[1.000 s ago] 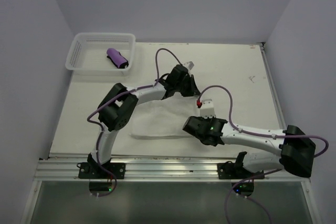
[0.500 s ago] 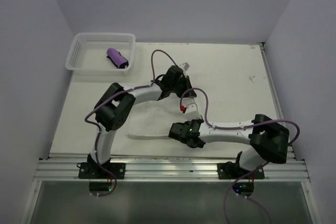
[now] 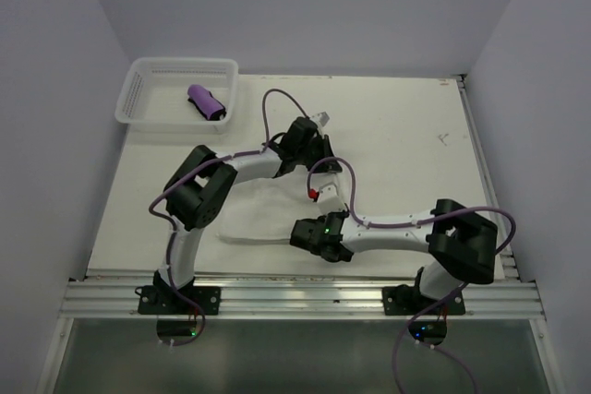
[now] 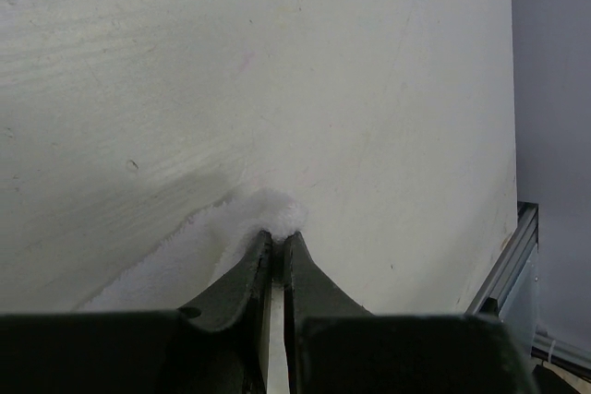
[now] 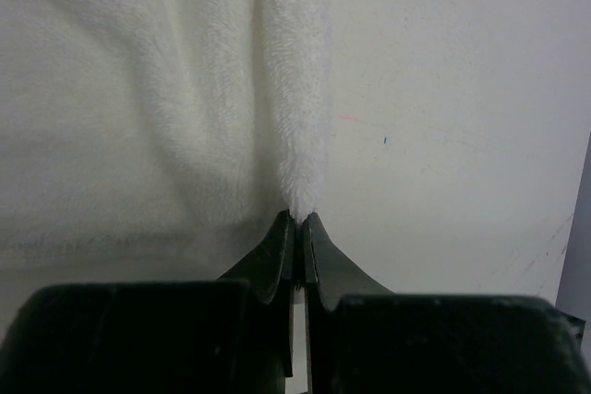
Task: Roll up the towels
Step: Roll the towel
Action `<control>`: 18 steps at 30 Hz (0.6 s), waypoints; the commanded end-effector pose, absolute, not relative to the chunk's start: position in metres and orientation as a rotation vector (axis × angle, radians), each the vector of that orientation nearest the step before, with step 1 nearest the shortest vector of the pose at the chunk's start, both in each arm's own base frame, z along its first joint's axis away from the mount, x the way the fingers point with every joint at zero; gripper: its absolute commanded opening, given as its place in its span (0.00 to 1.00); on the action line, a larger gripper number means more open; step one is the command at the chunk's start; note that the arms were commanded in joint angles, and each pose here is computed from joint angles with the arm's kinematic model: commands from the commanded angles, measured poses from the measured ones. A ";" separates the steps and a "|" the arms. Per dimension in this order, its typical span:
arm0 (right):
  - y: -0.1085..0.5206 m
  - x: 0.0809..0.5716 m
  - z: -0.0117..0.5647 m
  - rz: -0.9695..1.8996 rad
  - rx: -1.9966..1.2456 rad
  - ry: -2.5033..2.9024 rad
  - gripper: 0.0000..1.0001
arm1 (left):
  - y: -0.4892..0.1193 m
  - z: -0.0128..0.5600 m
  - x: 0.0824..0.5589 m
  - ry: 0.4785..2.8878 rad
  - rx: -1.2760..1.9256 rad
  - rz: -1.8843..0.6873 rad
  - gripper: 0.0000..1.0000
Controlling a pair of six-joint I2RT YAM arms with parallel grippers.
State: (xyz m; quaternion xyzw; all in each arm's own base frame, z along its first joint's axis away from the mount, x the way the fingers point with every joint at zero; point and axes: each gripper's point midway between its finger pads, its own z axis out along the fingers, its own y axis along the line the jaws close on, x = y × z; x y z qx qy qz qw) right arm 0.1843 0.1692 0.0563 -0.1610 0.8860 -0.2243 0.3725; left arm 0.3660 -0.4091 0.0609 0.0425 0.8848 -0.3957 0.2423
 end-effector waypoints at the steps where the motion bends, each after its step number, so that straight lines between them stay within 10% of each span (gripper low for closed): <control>1: 0.170 0.179 0.063 -0.618 -0.467 2.267 0.00 | -0.393 0.108 0.408 2.221 0.094 -1.039 0.00; 18: 0.205 0.164 0.020 -0.948 -0.898 2.233 0.00 | -0.349 0.065 0.415 2.306 0.093 -0.801 0.00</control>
